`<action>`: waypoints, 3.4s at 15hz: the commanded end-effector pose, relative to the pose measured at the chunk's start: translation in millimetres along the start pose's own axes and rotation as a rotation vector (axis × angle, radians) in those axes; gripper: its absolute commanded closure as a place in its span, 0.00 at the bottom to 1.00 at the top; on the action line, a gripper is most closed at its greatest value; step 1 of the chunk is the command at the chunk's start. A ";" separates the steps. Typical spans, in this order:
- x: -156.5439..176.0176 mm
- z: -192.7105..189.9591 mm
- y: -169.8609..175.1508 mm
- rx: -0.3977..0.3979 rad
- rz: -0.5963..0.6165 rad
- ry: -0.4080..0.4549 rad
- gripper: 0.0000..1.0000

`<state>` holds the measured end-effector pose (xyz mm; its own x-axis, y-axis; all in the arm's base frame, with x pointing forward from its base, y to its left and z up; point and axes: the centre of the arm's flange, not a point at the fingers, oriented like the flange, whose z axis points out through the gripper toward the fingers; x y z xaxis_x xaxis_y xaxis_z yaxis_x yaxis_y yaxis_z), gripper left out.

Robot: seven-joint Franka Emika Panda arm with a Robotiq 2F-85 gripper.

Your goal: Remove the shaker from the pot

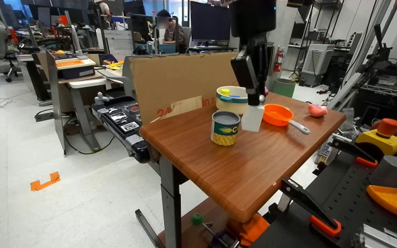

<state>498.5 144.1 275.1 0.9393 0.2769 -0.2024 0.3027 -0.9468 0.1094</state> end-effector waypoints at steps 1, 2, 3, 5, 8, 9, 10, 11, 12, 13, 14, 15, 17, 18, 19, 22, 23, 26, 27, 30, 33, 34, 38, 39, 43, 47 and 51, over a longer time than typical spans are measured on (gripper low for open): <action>-4.1 -3.4 6.1 -0.003 0.003 0.024 0.93; -3.9 -3.6 6.6 0.000 0.006 0.024 0.93; -3.0 -4.3 6.7 0.002 0.013 0.026 0.93; -1.1 -5.3 6.4 0.004 0.032 0.034 0.93; 0.8 -5.7 4.1 0.001 0.067 0.031 0.93; 1.7 -5.2 3.1 -0.002 0.083 0.027 0.93; 3.3 -4.5 2.2 -0.006 0.107 0.025 0.93; 4.5 -3.9 1.5 -0.006 0.132 0.021 0.93; 4.9 -3.9 0.8 -0.006 0.152 0.022 0.93; 5.5 -4.1 0.0 -0.006 0.175 0.029 0.93; 5.8 -4.6 -0.6 -0.004 0.193 0.031 0.93; 6.6 -5.4 -1.4 -0.003 0.212 0.036 0.93; 7.5 -6.9 -3.1 -0.001 0.233 0.038 0.93; 7.4 -7.3 -3.9 -0.002 0.239 0.039 0.93; 6.9 -7.1 -4.1 -0.004 0.242 0.040 0.93; 7.0 -6.0 -3.1 -0.002 0.255 0.034 0.93; 7.0 -6.0 -3.0 -0.002 0.256 0.034 0.93; 3.8 -6.4 -4.3 -0.002 0.241 0.031 0.93; 1.2 -6.0 -5.1 -0.001 0.229 0.026 0.93; -2.9 -1.4 -2.1 -0.007 0.229 0.006 0.93; -5.7 -0.7 1.8 -0.017 0.221 -0.006 0.93; -6.2 -0.4 3.2 -0.022 0.219 -0.010 0.93; -12.6 3.4 5.0 -0.020 0.168 -0.072 0.93; -15.4 5.5 4.4 -0.023 0.152 -0.093 0.93; -17.5 3.0 11.1 -0.033 0.138 -0.112 0.93; -16.3 4.3 22.0 -0.043 0.162 -0.112 0.93; -17.0 5.2 34.4 -0.068 0.175 -0.122 0.93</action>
<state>491.5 116.6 268.9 0.9550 0.0875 -0.2833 0.1461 -0.9703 0.1926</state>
